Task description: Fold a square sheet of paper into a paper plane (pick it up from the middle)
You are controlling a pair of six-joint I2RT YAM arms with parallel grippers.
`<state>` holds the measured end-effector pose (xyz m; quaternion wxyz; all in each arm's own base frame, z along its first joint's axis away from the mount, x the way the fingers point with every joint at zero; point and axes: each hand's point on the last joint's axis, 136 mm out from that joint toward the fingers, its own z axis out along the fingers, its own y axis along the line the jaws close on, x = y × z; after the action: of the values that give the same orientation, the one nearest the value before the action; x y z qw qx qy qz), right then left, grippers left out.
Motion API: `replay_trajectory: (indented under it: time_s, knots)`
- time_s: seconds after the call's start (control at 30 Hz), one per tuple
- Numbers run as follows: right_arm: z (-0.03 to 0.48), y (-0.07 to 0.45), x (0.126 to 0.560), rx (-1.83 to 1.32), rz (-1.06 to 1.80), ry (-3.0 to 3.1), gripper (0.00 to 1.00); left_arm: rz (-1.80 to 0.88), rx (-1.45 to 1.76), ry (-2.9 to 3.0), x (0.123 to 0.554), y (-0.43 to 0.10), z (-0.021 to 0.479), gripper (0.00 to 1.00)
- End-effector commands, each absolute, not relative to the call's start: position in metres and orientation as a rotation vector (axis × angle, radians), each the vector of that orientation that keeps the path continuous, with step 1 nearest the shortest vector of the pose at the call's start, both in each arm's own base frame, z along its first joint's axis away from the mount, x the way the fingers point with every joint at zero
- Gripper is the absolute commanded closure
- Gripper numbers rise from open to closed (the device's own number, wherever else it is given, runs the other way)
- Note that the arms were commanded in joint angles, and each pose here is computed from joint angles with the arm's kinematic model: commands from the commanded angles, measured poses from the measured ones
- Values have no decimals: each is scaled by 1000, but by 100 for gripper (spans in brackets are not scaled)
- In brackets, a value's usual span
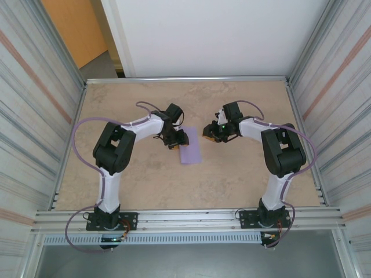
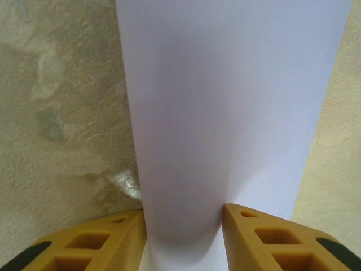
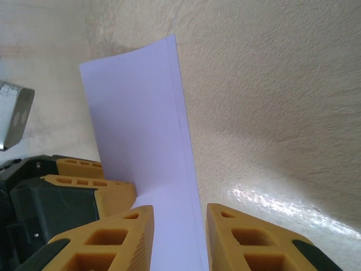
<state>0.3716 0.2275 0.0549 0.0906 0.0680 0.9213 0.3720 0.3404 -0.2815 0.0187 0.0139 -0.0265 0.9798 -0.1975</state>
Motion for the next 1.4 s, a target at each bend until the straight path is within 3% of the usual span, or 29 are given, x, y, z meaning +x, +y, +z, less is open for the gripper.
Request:
replay_trajectory:
  time_s: [0.0,0.43,1.37]
  knots:
    - [59,228,372,160,1137,2751,70,-271,-136,3271,294,-245,-52,58]
    - [83,223,380,128,1124,2695,70,-175,-186,3259,297,-237,-55,55]
    - [63,239,376,70,1253,2718,70,-53,-191,3345,281,-232,-79,53]
